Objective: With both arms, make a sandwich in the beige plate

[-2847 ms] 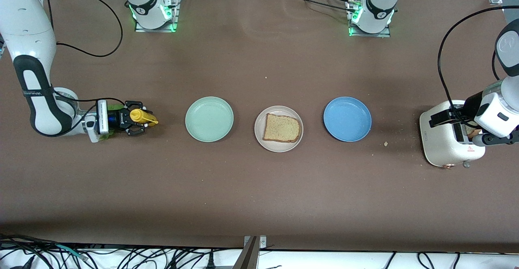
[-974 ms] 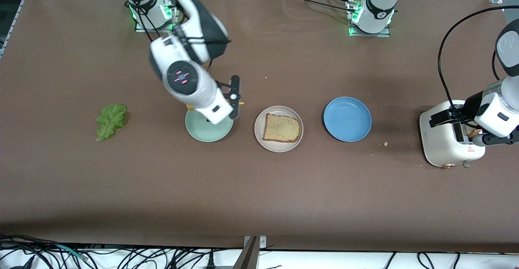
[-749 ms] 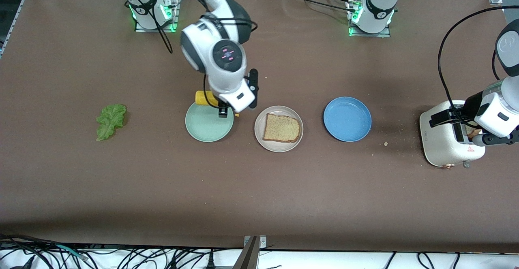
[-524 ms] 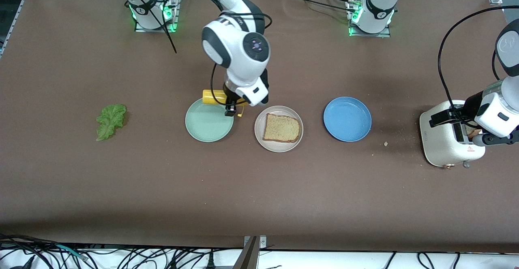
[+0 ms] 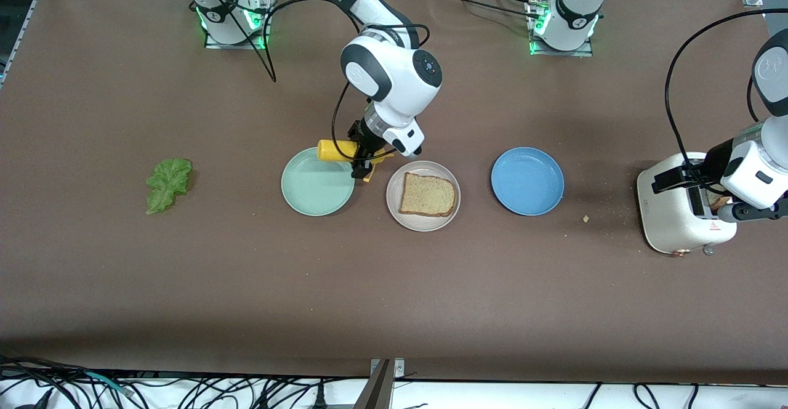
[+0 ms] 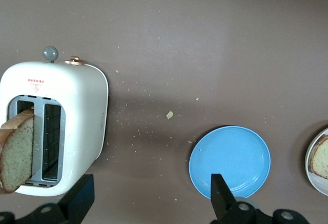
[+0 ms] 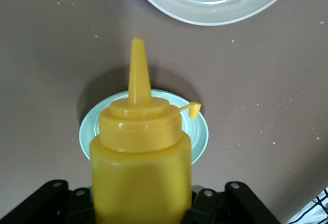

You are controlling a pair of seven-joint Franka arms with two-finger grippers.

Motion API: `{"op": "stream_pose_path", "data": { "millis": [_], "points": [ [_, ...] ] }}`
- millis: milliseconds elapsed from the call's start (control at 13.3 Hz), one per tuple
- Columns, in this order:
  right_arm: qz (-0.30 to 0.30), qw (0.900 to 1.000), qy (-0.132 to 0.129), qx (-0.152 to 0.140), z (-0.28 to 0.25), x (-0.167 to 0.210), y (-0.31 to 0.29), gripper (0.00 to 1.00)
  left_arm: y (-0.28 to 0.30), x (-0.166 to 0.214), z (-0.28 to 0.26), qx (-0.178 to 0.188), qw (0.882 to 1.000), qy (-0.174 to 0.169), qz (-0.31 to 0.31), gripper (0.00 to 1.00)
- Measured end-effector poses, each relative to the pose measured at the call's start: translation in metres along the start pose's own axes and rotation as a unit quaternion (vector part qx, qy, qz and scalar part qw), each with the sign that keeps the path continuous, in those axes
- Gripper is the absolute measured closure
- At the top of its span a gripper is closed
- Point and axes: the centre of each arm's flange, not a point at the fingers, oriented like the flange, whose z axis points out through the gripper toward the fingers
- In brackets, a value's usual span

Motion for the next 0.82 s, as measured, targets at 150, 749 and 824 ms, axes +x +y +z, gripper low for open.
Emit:
{"op": "stream_pose_path", "data": {
  "millis": [150,749,824],
  "points": [
    [0.015,1.000,0.010,0.014,0.003,-0.010,0.009,0.96,0.000,0.000,0.000,0.000,1.000,0.000,0.000,0.00],
    [0.046,0.977,0.150,0.144,0.015,-0.073,0.053,0.96,0.000,0.000,0.000,0.000,1.000,0.000,0.000,0.00],
    [0.047,0.968,0.179,0.167,0.026,-0.090,0.064,0.96,0.000,0.000,0.000,0.000,1.000,0.000,0.000,0.00]
  ]
}}
